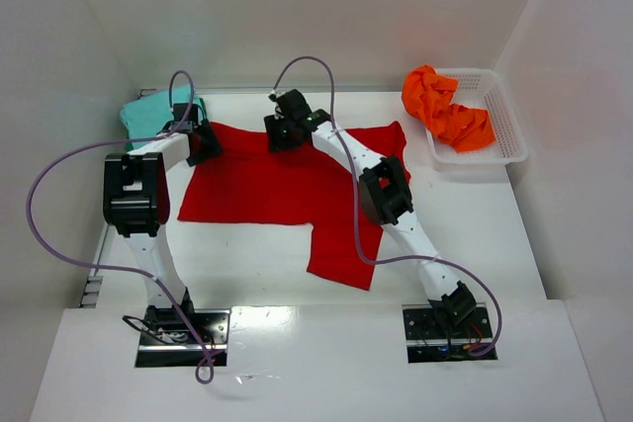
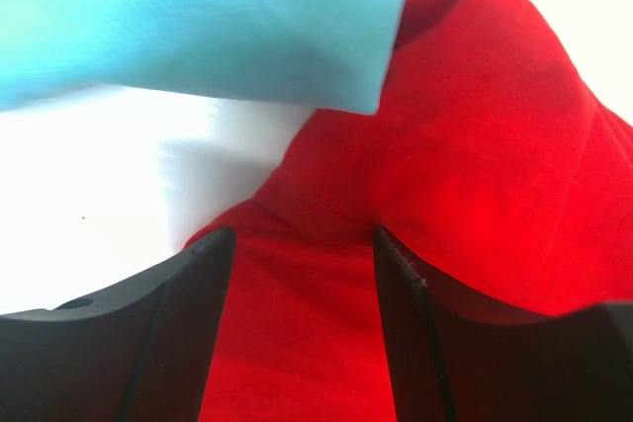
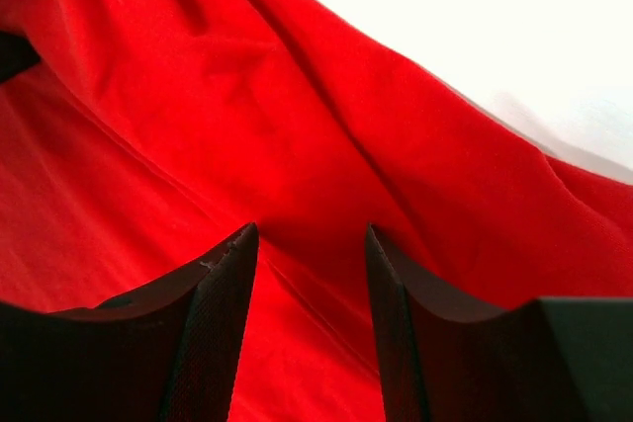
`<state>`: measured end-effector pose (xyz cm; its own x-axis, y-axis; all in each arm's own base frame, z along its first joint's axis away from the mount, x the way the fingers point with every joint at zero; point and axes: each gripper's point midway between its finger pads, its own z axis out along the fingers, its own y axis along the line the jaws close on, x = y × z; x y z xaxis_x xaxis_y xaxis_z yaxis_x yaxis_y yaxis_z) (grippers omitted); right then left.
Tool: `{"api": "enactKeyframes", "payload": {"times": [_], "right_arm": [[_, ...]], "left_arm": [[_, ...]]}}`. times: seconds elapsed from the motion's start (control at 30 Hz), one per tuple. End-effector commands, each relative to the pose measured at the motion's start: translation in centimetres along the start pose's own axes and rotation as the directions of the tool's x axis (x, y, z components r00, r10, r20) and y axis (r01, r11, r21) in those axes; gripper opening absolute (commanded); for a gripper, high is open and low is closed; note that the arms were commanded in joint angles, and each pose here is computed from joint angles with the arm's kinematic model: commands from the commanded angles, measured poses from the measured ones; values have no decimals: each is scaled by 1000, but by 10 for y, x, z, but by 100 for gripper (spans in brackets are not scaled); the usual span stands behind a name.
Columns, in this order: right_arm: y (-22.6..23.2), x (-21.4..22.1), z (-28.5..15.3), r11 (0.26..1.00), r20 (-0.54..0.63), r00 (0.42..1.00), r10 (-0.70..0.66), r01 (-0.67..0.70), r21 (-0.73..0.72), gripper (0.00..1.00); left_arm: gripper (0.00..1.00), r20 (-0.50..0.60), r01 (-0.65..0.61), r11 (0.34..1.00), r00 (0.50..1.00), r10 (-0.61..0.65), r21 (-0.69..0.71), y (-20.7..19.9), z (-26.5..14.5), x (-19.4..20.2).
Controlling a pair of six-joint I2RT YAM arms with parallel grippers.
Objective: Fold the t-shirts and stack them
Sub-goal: Fold the flattened tshirt in 1/3 of the way
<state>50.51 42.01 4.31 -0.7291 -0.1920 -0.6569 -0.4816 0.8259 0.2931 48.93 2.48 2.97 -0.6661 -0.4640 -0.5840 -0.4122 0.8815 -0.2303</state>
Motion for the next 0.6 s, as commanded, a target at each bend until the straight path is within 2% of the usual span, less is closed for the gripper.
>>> {"api": "enactKeyframes", "payload": {"times": [0.0,0.13,0.23,0.37,0.43,0.57], "right_arm": [[8,-10,-10,999,26,999,-36,36,-4,53],[9,-14,-14,999,34,999,-37,37,-6,53],[27,-26,-24,997,62,997,-48,52,-58,62],[64,-67,-51,990,186,977,-101,117,-79,76],[87,-85,-65,985,249,960,-127,152,-84,77],[96,-92,-61,982,293,943,-160,182,-48,84]], "left_arm": [[67,68,68,998,995,-67,-16,2,-11,-25],[69,93,65,996,993,-71,67,-14,-26,-35],[69,116,100,988,987,-113,114,-16,-41,-48],[72,146,194,969,965,-216,154,-6,-58,-60],[75,152,243,958,952,-266,155,5,-62,-63],[78,109,301,933,939,-326,199,11,-63,-58]]}}
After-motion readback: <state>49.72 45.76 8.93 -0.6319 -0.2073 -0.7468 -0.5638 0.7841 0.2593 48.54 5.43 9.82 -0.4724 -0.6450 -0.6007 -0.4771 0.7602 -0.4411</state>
